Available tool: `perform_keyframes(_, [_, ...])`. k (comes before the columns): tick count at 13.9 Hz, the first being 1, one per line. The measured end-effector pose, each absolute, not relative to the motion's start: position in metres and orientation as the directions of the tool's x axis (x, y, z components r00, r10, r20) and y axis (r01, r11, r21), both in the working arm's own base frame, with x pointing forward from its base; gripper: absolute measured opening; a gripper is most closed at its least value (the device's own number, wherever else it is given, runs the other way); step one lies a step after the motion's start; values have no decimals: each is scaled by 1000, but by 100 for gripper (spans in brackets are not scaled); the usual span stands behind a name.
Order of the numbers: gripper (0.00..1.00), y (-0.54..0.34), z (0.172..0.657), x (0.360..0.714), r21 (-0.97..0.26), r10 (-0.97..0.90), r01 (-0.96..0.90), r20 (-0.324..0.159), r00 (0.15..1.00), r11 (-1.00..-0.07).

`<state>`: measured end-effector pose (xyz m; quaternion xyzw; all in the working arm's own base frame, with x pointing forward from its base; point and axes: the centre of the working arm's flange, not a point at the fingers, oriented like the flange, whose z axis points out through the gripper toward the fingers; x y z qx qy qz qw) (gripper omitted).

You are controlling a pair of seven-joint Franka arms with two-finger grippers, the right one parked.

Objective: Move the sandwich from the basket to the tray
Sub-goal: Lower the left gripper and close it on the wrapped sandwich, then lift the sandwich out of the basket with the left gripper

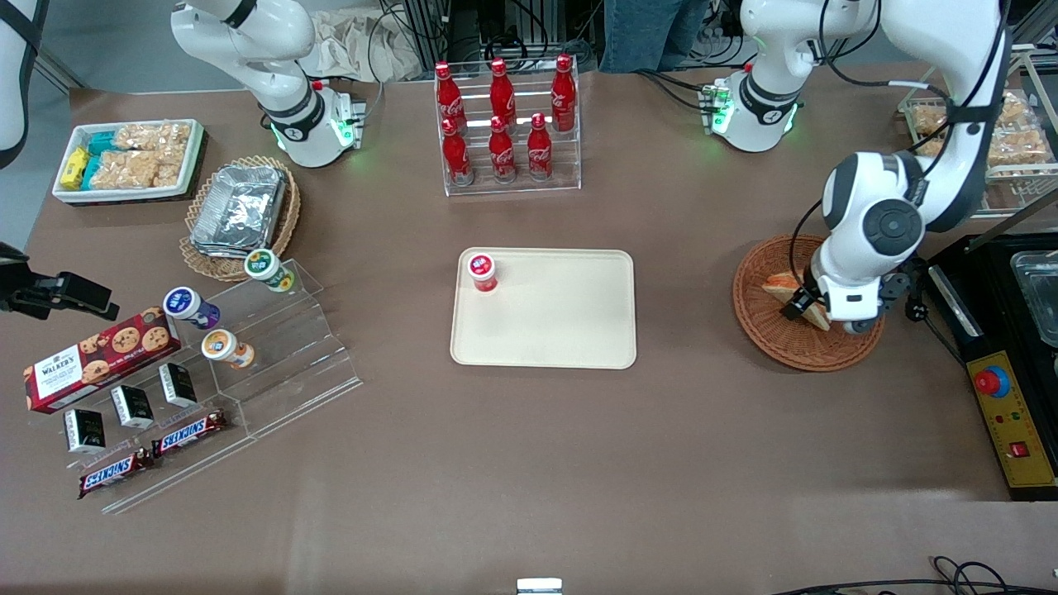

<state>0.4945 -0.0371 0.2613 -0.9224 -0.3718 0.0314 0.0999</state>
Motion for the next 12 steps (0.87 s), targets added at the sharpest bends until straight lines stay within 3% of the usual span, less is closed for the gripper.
perform_keyframes(4, [100, -36, 227, 485, -291, 690, 675, 62, 721, -679])
perform_keyframes(5, [96, -37, 220, 485, -288, 699, 685, 70, 712, -669])
perform_keyframes(9, [52, -39, 219, 490, -268, 713, 707, 92, 695, -655])
perform_keyframes(12, [40, -39, 239, 497, -254, 696, 697, 112, 710, -670])
